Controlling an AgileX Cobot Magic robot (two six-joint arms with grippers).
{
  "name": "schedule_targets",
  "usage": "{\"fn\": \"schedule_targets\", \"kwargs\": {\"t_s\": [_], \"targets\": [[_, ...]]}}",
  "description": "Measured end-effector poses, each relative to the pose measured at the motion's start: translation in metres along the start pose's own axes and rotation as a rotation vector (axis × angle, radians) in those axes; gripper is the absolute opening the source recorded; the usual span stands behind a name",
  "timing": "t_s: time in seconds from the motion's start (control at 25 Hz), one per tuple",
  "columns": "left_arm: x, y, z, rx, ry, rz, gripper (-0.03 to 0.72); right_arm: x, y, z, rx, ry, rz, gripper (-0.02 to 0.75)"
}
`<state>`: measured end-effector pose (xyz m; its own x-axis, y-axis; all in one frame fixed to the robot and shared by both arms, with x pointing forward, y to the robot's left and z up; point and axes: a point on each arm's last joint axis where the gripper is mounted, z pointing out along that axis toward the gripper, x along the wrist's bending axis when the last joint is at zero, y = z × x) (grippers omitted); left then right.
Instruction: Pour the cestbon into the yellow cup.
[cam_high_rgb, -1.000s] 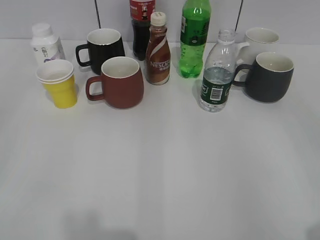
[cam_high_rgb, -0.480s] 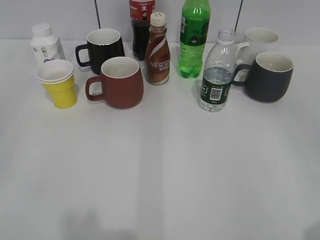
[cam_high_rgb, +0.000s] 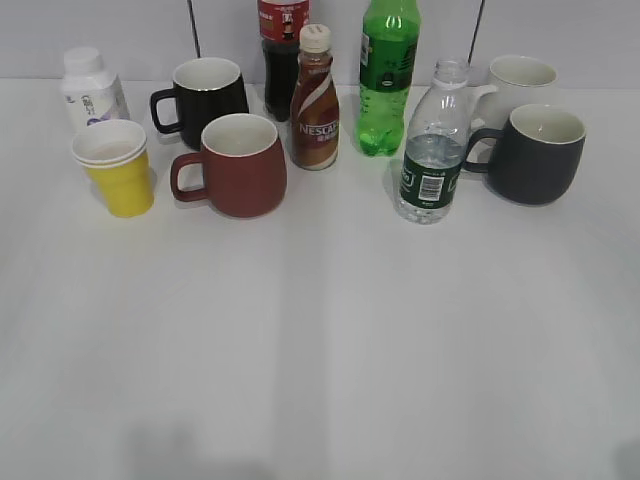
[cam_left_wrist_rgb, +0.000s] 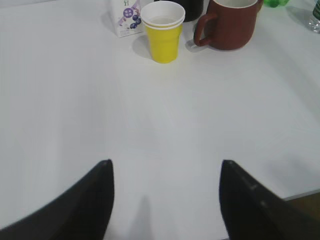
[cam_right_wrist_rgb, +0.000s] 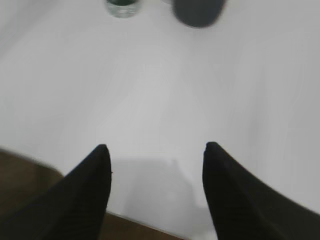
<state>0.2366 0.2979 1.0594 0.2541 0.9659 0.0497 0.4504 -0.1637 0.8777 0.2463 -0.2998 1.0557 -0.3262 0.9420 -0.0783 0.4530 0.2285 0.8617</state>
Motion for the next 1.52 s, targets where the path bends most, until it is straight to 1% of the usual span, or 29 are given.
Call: {"fn": "schedule_targets", "kwargs": {"t_s": [0.12,0.2,0.32,0.44,0.52,0.76,1.08,1.52], "targets": [[0.0,0.0,0.0,0.0,0.005,-0.003,0.478,-0.001,0.0,0.0,0.012,-0.133,0.077,0.438],[0.0,0.0,0.0,0.002,0.032,-0.019,0.47,-0.002,-0.001,-0.001,0.02,-0.216,0.126,0.438],[0.0,0.0,0.0,0.001,0.103,-0.057,0.468,-0.002,-0.001,-0.002,0.016,-0.279,0.16,0.438],[-0.002,-0.003,-0.005,-0.034,0.154,-0.078,0.468,0.0,-0.004,-0.008,-0.027,-0.294,0.16,0.438],[-0.002,-0.004,-0.006,-0.04,0.162,-0.081,0.468,0.002,-0.006,-0.011,-0.053,-0.298,0.158,0.438],[-0.002,-0.004,-0.006,-0.041,0.154,-0.077,0.466,0.002,-0.007,-0.012,-0.057,-0.298,0.158,0.438],[-0.002,-0.004,-0.006,-0.041,0.153,-0.077,0.427,0.002,-0.007,-0.012,-0.058,-0.285,0.151,0.438],[-0.002,-0.004,-0.006,-0.041,0.153,-0.077,0.402,0.002,-0.007,-0.012,-0.058,-0.285,0.151,0.438]]}}
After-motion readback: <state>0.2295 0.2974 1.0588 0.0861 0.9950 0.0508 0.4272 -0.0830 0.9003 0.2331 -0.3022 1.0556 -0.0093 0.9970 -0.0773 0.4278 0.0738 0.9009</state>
